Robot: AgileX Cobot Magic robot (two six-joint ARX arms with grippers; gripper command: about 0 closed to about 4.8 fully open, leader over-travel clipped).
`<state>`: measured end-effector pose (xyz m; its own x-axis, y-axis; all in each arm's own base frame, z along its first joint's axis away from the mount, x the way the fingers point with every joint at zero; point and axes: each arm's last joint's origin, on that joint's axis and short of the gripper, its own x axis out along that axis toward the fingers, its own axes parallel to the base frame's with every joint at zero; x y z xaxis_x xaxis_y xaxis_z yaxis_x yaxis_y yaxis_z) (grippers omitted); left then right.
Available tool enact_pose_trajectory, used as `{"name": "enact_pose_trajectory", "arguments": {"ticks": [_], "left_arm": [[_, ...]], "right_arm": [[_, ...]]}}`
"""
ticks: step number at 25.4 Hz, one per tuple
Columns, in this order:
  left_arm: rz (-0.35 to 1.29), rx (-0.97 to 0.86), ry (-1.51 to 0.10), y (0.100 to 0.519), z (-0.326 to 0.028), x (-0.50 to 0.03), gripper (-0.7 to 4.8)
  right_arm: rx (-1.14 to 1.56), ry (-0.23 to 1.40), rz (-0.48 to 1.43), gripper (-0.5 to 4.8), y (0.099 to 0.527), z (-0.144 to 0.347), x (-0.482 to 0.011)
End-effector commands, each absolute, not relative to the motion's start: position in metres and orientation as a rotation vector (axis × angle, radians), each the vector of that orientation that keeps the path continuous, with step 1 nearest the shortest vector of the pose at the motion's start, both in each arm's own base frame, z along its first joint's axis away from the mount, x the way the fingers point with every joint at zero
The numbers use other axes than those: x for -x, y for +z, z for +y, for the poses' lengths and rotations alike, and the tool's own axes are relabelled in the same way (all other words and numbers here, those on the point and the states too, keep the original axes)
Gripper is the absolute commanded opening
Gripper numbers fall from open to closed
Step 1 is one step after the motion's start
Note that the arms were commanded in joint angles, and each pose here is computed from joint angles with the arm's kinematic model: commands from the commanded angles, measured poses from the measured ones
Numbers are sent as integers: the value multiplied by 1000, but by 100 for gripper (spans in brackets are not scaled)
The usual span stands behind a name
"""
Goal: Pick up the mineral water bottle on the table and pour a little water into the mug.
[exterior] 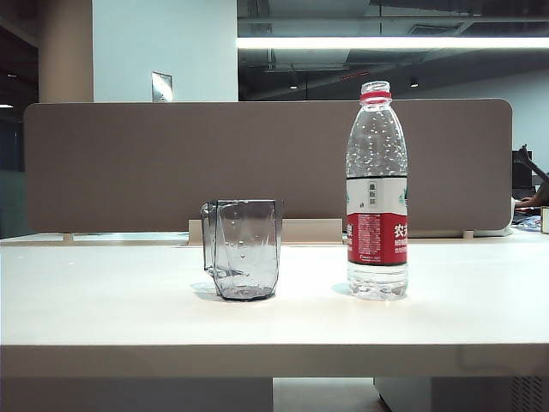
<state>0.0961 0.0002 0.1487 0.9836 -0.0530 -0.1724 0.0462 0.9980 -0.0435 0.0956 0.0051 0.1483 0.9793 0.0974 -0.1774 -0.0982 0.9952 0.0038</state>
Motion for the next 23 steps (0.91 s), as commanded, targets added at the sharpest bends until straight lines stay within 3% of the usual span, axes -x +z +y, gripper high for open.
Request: {"name": "enact_pose_trajectory", "arguments": {"ticks": [1, 11, 17, 23], "left_arm": [[176, 36, -57, 149, 0, -96, -5], [189, 37, -59, 149, 0, -97, -5], [390, 23, -184, 162, -13, -98, -5], [477, -8, -304, 195, -25, -96, -5]], "right_arm": [[1, 99, 174, -1, 147, 5, -96], [1, 99, 174, -1, 147, 5, -96], [1, 99, 174, -1, 147, 5, -96], [1, 99, 174, -1, 147, 5, -96]]}}
